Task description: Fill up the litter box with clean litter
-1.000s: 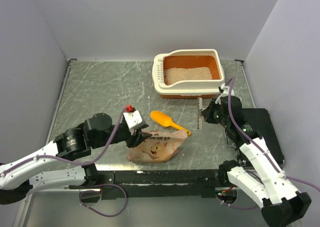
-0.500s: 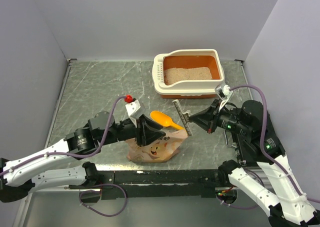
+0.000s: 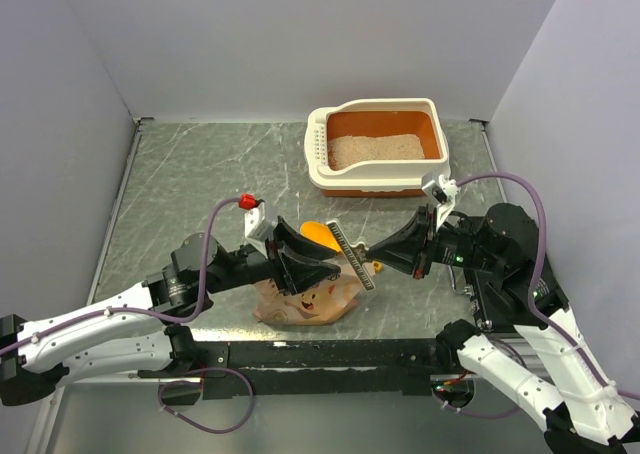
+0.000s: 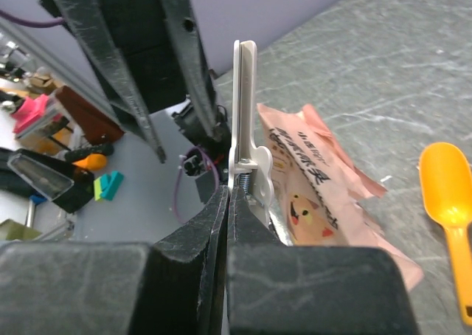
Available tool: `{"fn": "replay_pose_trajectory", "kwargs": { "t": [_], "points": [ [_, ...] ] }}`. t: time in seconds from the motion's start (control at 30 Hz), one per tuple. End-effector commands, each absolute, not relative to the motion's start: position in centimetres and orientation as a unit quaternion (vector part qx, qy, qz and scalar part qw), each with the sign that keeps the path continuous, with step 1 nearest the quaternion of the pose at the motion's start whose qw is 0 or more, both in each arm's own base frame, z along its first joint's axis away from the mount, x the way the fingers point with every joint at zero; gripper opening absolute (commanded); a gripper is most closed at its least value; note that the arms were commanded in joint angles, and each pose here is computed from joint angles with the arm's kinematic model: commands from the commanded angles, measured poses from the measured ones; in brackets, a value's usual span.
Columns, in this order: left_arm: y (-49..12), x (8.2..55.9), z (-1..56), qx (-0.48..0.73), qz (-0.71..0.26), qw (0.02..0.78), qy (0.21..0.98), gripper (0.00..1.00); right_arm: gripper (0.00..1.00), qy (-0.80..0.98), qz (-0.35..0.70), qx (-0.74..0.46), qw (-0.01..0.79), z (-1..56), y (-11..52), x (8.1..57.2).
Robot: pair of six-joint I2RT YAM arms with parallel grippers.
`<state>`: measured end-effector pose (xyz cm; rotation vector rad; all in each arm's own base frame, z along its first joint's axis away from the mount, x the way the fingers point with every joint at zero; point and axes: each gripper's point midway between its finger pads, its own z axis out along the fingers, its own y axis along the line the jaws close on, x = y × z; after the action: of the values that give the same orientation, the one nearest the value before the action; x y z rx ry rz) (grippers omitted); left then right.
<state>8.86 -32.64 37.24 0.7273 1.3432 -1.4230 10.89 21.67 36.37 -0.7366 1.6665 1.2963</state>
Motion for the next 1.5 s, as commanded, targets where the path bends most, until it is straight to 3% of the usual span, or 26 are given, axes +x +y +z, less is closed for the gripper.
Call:
{"fn": "replay_pose_trajectory", "kwargs": {
  "t": [0.0, 1.47],
  "points": [
    [-32.3, 9.1, 39.6, 0.288, -0.600, 0.532, 0.523, 0.44, 0.00, 0.630, 0.549, -0.318, 0.449, 38.1, 22.2, 9.4],
    [-30.5, 9.3, 40.9, 0.275, -0.592, 0.576, 0.493, 0.44, 0.00, 0.610, 0.578, -0.335, 0.425, 37.5, 24.5, 7.3]
  ]
}}
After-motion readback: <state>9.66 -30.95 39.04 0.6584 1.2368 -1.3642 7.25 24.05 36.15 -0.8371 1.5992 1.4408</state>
